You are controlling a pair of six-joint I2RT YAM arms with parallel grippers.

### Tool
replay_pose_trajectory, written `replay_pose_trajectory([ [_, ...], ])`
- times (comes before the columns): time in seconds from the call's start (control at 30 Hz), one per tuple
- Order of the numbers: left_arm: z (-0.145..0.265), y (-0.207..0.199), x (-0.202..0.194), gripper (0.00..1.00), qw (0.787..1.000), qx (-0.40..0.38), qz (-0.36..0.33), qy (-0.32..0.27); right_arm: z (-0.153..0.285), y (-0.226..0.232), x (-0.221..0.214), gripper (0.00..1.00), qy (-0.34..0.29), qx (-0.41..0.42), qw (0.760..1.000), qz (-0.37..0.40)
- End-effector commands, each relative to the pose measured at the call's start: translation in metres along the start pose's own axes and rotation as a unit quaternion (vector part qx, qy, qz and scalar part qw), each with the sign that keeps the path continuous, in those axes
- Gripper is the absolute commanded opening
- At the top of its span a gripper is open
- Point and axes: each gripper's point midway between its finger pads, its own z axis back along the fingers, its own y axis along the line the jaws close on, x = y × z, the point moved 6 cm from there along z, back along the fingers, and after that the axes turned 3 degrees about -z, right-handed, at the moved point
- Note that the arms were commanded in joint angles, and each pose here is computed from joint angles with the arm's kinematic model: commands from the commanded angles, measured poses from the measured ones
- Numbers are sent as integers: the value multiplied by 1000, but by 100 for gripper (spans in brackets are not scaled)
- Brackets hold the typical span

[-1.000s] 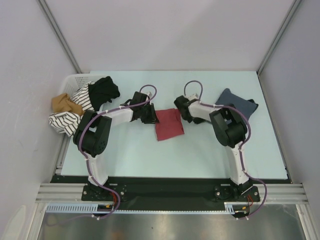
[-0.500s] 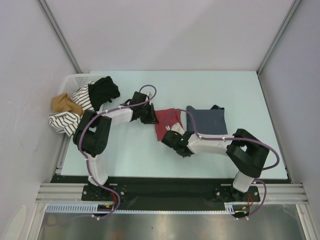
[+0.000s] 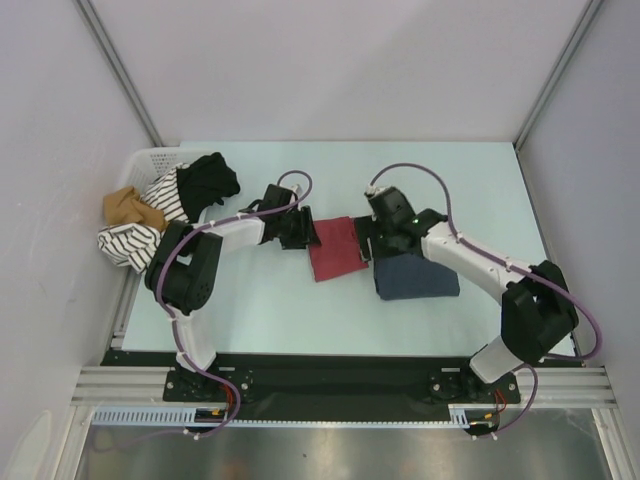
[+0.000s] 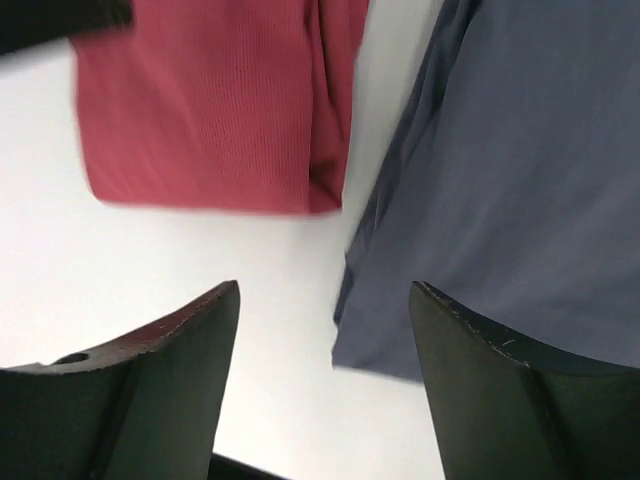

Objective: Fold and stack the tank tops
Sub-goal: Neatly place the folded tank top to the corner

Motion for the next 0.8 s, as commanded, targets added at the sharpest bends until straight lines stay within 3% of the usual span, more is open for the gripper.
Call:
replay_pose_trajectory([
  [0.0, 16, -7, 10, 57, 999, -15, -1, -32, -6, 7, 38, 73, -12, 126, 991, -30],
  [0.23, 16, -7, 0, 58, 998, -33, 15, -46, -54, 1, 81, 76, -2, 179, 981, -80],
  [0.33, 13, -6, -2, 58, 998, -36, 20, -46, -70, 2, 92, 76, -5, 160, 984, -76],
  [0.77, 4, -12, -4, 55, 997, -51, 28, -47, -119, -13, 83, 80, 31, 96, 990, -98],
])
